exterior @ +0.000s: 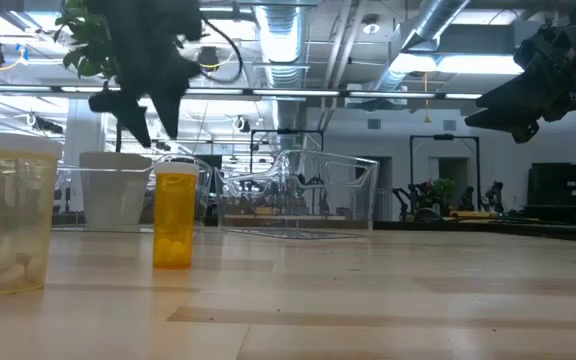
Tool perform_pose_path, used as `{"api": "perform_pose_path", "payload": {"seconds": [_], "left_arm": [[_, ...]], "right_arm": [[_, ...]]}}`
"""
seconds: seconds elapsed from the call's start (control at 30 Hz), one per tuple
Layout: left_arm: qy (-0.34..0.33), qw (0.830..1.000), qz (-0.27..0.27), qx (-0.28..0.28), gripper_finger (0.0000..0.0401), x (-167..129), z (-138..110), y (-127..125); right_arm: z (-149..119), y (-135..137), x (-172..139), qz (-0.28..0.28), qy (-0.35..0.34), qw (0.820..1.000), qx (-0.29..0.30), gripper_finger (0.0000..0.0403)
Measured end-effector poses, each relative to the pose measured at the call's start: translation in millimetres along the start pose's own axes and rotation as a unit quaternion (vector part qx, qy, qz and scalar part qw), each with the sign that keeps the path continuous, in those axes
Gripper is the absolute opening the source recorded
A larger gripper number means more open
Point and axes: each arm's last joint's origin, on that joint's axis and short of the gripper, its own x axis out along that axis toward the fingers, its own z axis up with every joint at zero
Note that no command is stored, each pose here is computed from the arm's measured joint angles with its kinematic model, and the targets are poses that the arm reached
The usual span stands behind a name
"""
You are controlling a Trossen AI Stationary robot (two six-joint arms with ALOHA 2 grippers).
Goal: Pick and place medicine bottles into bin by pill shape (circle, oval)
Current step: Put the large orange capsule bottle into the left transparent bin
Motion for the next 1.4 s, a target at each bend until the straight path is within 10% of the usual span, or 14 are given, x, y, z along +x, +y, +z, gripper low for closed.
{"api": "perform_pose_path", "payload": {"seconds": [0.5, 1.4], "left_arm": [[0.029, 0.985, -0.14, 0.092, 0.0254, -51.2, -71.3, -30.3], [0.214, 0.962, -0.018, 0.168, 0.0254, -20.3, -260.6, -83.7]], "right_arm": [[0.0, 0.0, 0.0, 0.0, 0.0, 1.0, 0.0, 0.0225], [-1.2, -0.3, 0.1, -0.002, 0.006, 1.0, 0.0, 0.0225]]}}
